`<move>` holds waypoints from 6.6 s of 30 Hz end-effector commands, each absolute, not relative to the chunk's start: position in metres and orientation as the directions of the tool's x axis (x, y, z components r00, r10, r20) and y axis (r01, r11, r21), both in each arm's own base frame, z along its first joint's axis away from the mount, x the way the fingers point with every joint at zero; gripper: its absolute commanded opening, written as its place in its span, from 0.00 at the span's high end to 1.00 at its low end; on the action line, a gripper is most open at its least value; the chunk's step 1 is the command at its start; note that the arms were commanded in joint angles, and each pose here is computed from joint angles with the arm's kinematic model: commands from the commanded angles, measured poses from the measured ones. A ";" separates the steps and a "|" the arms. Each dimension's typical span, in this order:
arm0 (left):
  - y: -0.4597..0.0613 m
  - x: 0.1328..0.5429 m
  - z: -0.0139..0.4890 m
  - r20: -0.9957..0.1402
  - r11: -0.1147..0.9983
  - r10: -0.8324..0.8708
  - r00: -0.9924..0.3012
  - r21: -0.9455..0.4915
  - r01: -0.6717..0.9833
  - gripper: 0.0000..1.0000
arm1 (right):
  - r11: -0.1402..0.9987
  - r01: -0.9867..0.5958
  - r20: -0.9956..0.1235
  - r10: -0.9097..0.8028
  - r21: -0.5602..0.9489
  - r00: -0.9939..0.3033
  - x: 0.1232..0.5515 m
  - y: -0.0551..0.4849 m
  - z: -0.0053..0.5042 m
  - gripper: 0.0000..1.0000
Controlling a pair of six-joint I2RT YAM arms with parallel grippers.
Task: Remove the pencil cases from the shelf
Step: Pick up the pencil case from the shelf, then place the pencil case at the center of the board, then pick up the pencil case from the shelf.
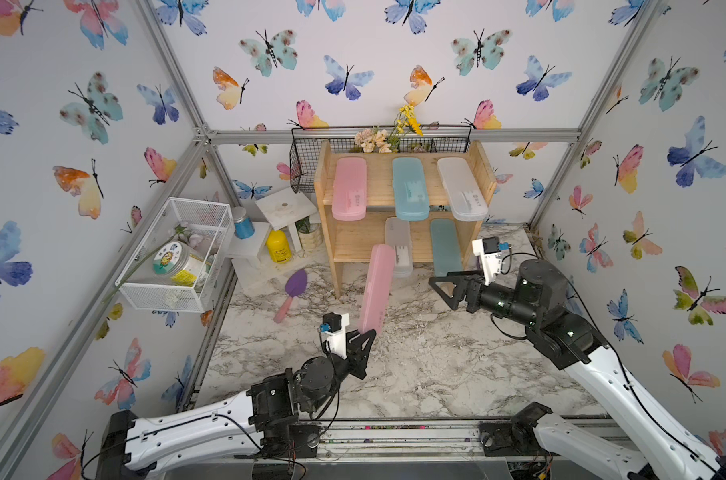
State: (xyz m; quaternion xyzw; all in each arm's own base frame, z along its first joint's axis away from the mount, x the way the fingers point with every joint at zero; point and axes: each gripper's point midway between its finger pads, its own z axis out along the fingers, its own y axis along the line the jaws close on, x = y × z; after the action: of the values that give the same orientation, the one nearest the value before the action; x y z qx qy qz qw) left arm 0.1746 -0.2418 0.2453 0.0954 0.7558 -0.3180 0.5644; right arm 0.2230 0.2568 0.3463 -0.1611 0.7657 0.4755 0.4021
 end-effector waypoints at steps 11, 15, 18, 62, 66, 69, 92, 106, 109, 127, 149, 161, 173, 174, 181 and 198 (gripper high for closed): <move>-0.234 0.178 0.279 -0.928 0.809 -0.304 -0.216 -0.371 0.455 1.00 | 0.483 -0.620 -0.744 0.106 0.619 -0.660 0.221 0.325 0.321 0.01; -0.236 0.175 0.279 -0.926 0.803 -0.306 -0.222 -0.376 0.463 1.00 | 0.451 -0.628 -0.738 0.112 0.634 -0.665 0.225 0.341 0.320 0.01; -0.237 0.175 0.278 -0.925 0.799 -0.307 -0.225 -0.379 0.467 1.00 | 0.414 -0.649 -0.745 0.117 0.638 -0.657 0.226 0.351 0.329 0.01; -0.165 0.185 0.269 -0.888 0.855 -0.421 -0.188 -0.457 0.246 0.01 | 0.911 -0.404 -0.350 -0.352 0.086 -0.868 0.187 0.214 0.082 0.29; -0.152 0.184 0.263 -0.874 0.848 -0.446 -0.193 -0.481 0.224 0.01 | 0.918 -0.396 -0.241 -0.386 -0.007 -0.891 0.205 0.202 0.056 0.28; -0.145 0.183 0.259 -0.863 0.839 -0.465 -0.198 -0.501 0.214 0.01 | 0.939 -0.343 -0.221 -0.329 0.026 -0.918 0.228 0.189 0.049 0.29; -0.188 0.208 0.268 -0.767 0.691 -0.545 -0.337 -0.639 0.338 0.01 | 0.978 -0.204 -0.157 -0.193 0.053 -0.968 0.264 0.129 0.019 0.18; -0.242 0.247 0.274 -0.634 0.514 -0.551 -0.542 -0.770 0.378 0.01 | 0.977 -0.199 -0.392 -0.156 0.072 -0.907 0.280 0.127 0.090 0.01; -0.250 0.257 0.277 -0.558 0.409 -0.578 -0.596 -0.830 0.380 0.01 | 0.988 -0.147 -0.573 -0.098 0.040 -0.814 0.288 0.111 0.130 0.01; -0.302 0.330 0.273 -0.385 0.274 -0.484 -0.786 -0.920 0.282 0.02 | 0.989 -0.112 -0.709 -0.007 0.102 -0.705 0.303 0.113 0.202 0.01; -0.317 0.356 0.250 -0.310 0.214 -0.490 -0.815 -0.949 0.232 0.41 | 0.985 -0.142 -0.731 -0.023 0.102 -0.682 0.309 0.118 0.218 0.01; -0.313 0.365 0.251 -0.280 0.172 -0.534 -0.798 -0.960 0.223 0.74 | 0.982 -0.161 -0.768 -0.027 0.100 -0.640 0.310 0.118 0.235 0.01; -0.282 0.312 0.256 -0.544 0.412 -0.536 -0.645 -0.836 0.363 0.93 | 0.850 -0.363 -0.843 0.159 0.381 -0.513 0.284 0.157 0.335 0.01; -0.278 0.303 0.256 -0.609 0.486 -0.515 -0.603 -0.787 0.379 0.92 | 0.805 -0.409 -0.836 0.182 0.429 -0.517 0.278 0.168 0.344 0.01; -0.249 0.243 0.258 -0.829 0.733 -0.434 -0.354 -0.553 0.395 0.93 | 0.629 -0.521 -0.762 0.186 0.577 -0.620 0.253 0.226 0.350 0.01; -0.284 0.207 0.283 -0.905 0.791 -0.328 -0.271 -0.420 0.445 0.99 | 0.609 -0.564 -0.747 0.072 0.558 -0.661 0.246 0.316 0.318 0.01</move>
State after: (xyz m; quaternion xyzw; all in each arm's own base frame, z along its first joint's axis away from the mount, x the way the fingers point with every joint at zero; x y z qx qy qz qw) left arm 0.2039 -0.2931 0.2664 0.0608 0.7457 -0.3228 0.5797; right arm 0.2386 0.3150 0.3132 -0.1623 0.8165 0.4204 0.3609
